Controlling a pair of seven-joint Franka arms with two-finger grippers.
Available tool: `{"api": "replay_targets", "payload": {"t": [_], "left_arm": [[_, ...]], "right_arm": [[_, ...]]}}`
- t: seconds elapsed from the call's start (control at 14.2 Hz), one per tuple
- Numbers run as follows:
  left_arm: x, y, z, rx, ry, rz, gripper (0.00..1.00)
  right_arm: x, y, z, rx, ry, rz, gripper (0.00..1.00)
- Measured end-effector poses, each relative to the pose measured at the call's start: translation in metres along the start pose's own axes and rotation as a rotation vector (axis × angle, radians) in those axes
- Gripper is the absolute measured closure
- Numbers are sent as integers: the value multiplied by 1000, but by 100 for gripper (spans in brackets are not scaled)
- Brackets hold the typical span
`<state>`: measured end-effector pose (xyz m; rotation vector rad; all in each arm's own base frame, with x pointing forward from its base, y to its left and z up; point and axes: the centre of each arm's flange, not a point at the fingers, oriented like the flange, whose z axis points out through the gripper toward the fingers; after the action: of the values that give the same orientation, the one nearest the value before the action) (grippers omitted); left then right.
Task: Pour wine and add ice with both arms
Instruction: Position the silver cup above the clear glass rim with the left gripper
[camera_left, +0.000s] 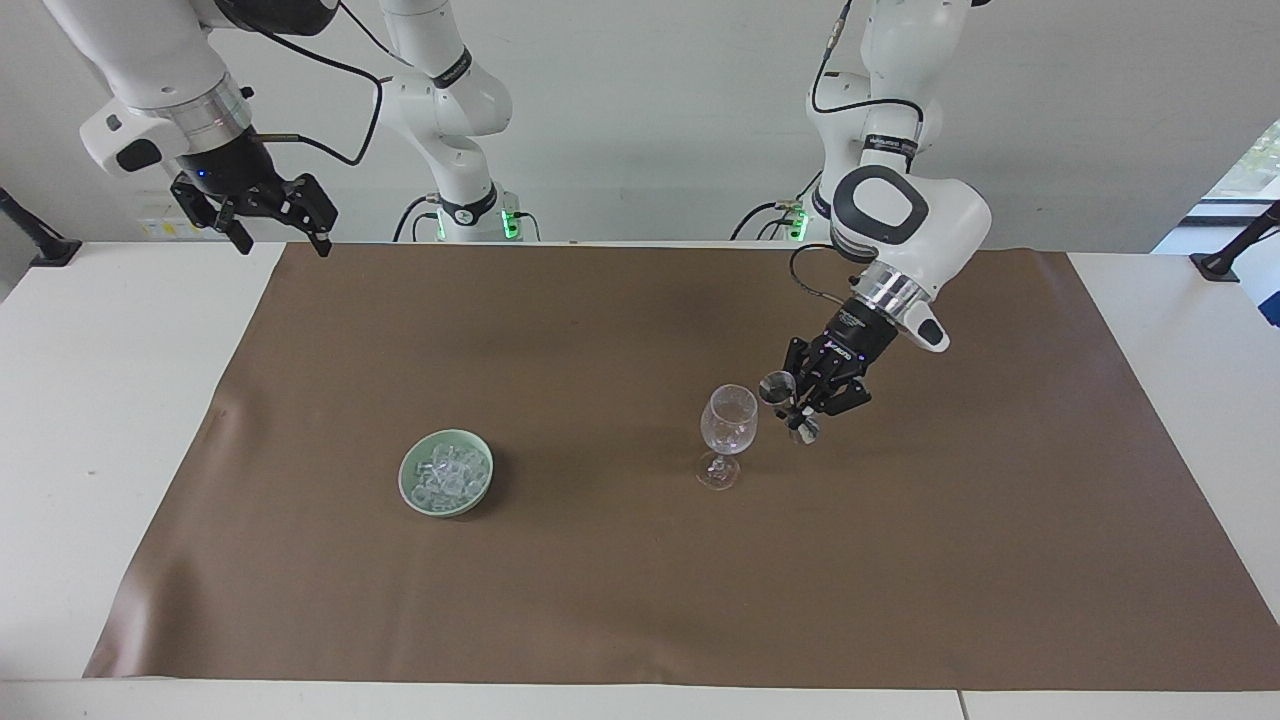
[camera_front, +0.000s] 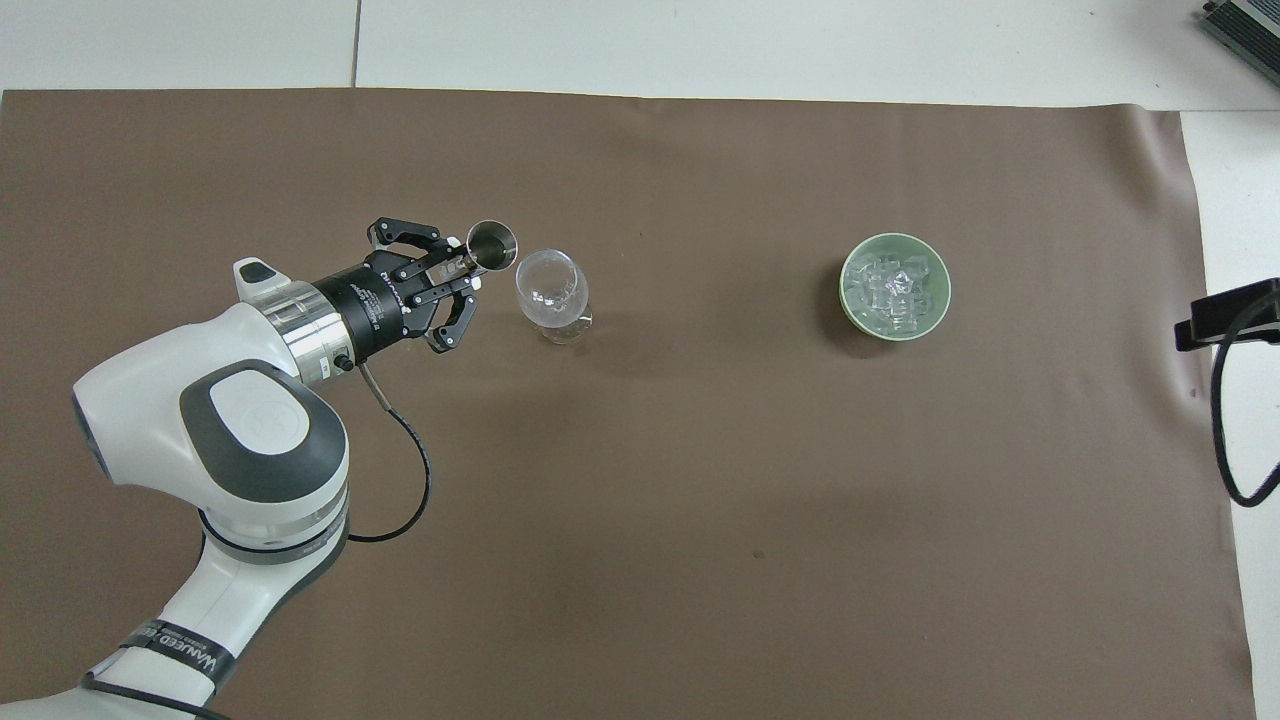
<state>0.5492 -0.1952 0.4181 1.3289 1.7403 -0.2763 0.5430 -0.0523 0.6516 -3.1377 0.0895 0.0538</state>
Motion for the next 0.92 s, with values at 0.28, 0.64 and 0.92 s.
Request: {"api": "replay_targets", "payload": {"t": [0.28,0.64,0.92], "left_arm": [[-6,-5,2,-22,17,41,78],[-6,-4,-1,-57,42,99,78],[-8,-5,-2,-79,59,112,78]], "right_arm": [[0,0,0,0,0,0,0],[0,0,0,0,0,0,0],[0,0,0,0,0,0,0]]}}
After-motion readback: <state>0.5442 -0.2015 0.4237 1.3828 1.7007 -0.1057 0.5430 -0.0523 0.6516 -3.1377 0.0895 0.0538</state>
